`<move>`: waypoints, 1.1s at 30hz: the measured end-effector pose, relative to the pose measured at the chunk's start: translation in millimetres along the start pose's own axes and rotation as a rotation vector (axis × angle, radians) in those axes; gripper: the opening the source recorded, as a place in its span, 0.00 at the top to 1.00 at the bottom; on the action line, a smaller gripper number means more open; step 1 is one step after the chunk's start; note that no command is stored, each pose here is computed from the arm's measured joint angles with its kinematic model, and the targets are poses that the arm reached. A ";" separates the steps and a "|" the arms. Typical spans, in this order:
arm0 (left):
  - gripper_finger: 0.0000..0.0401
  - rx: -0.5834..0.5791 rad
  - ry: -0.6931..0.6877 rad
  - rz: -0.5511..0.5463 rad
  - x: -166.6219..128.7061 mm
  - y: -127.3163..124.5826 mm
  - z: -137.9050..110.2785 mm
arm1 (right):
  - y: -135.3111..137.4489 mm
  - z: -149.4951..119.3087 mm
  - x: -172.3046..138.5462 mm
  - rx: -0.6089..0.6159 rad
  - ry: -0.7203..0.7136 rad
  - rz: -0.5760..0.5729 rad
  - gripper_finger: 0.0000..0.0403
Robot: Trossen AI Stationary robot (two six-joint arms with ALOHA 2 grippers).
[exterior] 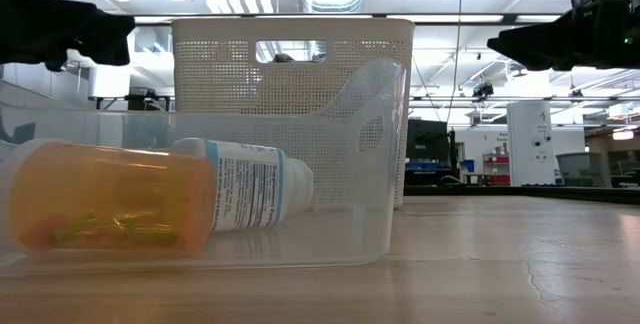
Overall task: Pick & Place Medicine items
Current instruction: Return to home position
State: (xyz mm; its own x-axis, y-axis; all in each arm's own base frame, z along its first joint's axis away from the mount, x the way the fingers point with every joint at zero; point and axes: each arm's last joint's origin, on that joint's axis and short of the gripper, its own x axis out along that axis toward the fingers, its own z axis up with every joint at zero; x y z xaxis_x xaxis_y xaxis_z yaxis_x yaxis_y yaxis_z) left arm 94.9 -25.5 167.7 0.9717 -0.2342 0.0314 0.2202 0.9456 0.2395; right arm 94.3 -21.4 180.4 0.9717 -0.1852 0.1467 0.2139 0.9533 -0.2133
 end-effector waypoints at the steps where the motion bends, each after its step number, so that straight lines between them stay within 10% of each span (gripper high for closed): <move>1: 0.44 0.005 0.001 0.000 0.0 0.0 -0.1 | 0.0 0.0 0.0 0.000 0.000 0.000 0.33; 33: 0.44 -0.055 0.146 -0.034 6.8 -3.4 -12.4 | 0.6 -2.7 0.8 0.051 0.029 0.007 0.33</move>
State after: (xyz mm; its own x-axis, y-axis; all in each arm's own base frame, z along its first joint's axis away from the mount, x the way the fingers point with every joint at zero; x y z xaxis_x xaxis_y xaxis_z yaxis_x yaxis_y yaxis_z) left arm 101.8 -27.5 155.1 0.9648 -0.2350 -0.1177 0.2538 0.9496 0.1842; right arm 95.4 -21.7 177.7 0.9758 -0.1846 0.1169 0.2024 0.9653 -0.1648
